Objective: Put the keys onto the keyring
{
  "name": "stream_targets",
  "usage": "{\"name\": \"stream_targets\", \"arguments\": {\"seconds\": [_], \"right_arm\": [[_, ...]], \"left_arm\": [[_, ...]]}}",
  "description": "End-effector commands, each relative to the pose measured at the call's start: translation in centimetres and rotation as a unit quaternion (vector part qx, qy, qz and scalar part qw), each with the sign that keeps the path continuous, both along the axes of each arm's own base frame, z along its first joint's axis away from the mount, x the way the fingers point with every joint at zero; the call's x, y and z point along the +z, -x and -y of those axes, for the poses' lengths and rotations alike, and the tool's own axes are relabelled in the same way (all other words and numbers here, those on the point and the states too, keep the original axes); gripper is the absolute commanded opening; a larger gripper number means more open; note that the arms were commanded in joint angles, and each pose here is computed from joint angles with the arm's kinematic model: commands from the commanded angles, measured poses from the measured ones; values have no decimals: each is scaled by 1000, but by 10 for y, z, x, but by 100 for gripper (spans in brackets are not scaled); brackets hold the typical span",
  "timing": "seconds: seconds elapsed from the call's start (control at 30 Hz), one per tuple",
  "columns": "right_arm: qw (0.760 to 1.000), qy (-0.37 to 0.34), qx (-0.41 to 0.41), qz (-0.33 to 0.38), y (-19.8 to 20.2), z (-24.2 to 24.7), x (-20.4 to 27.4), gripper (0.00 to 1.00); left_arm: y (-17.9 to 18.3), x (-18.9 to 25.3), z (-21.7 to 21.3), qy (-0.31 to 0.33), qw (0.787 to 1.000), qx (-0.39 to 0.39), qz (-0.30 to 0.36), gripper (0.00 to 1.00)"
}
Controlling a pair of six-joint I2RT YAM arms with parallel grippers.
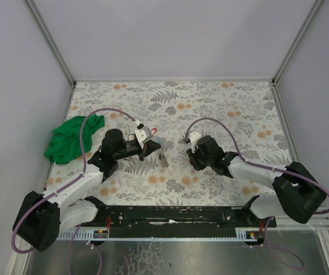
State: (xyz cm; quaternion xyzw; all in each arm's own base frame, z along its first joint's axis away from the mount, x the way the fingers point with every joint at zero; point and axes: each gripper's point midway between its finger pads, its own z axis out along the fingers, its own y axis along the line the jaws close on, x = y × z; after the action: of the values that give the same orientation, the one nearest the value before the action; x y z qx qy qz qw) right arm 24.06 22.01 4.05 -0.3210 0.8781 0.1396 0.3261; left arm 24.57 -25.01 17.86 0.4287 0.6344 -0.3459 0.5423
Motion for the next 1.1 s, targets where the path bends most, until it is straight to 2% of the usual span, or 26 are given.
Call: {"name": "stream_targets", "arguments": {"seconds": [0.0, 0.27, 0.7, 1.07], "right_arm": [[986, -110, -35, 117, -32, -23, 39, 31], [978, -149, -73, 129, -31, -19, 25, 28], [980, -121, -87, 134, -25, -18, 2, 22], [980, -97, -97, 146, -27, -11, -3, 23]], "left_arm": [[-6, 26, 4, 24, 999, 1, 42, 0], [-7, 27, 4, 25, 999, 2, 42, 0], [-6, 26, 4, 24, 999, 2, 40, 0], [-6, 27, 5, 25, 999, 0, 40, 0]]}}
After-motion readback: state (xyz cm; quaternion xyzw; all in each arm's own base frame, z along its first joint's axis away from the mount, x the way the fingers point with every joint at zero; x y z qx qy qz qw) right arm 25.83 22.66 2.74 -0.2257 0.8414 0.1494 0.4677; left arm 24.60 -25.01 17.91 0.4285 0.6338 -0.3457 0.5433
